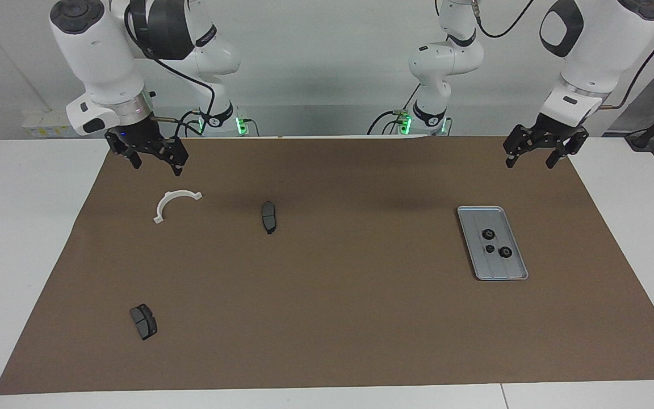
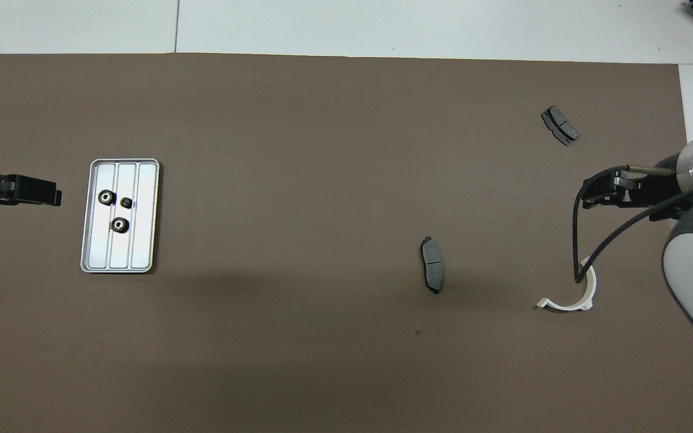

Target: Place bearing gear from tray to pile

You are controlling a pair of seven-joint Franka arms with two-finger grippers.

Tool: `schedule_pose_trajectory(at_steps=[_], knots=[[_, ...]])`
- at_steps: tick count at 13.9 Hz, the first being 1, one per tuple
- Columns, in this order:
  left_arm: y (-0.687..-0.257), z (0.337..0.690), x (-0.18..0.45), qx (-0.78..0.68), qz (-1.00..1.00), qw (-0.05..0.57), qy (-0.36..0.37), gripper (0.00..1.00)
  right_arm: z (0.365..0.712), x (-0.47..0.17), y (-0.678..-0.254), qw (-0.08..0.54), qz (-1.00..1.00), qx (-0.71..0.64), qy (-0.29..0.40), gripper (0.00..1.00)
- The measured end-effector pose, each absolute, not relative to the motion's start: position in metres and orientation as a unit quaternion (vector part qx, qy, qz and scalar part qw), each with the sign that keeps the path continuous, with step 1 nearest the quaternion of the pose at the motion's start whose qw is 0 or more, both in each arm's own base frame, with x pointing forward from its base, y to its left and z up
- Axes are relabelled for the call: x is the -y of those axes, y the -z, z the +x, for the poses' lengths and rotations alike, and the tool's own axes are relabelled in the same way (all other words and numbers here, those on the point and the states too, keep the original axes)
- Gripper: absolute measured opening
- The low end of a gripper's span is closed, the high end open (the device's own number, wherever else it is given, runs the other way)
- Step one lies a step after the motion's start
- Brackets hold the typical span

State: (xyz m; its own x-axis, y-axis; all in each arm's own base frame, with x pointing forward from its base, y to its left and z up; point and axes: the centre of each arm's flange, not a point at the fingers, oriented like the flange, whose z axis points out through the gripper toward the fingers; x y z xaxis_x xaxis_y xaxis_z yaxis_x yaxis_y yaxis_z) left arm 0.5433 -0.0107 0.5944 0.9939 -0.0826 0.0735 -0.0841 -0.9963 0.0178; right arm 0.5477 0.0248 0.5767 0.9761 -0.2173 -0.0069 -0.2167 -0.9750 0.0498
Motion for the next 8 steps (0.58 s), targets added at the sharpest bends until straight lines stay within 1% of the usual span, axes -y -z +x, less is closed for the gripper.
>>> schedule_pose_trajectory(at_steps=[4, 8], knots=[[-0.594, 0.543, 0.011, 0.042, 0.998, 0.010, -0.036, 1.00, 0.555, -0.025, -0.601, 0.022, 0.996, 0.084, 0.002, 1.00], [-0.585, 0.544, 0.009, 0.038, 0.999, 0.010, -0.036, 1.00, 0.558, -0.026, -0.602, 0.022, 0.996, 0.084, 0.004, 1.00]])
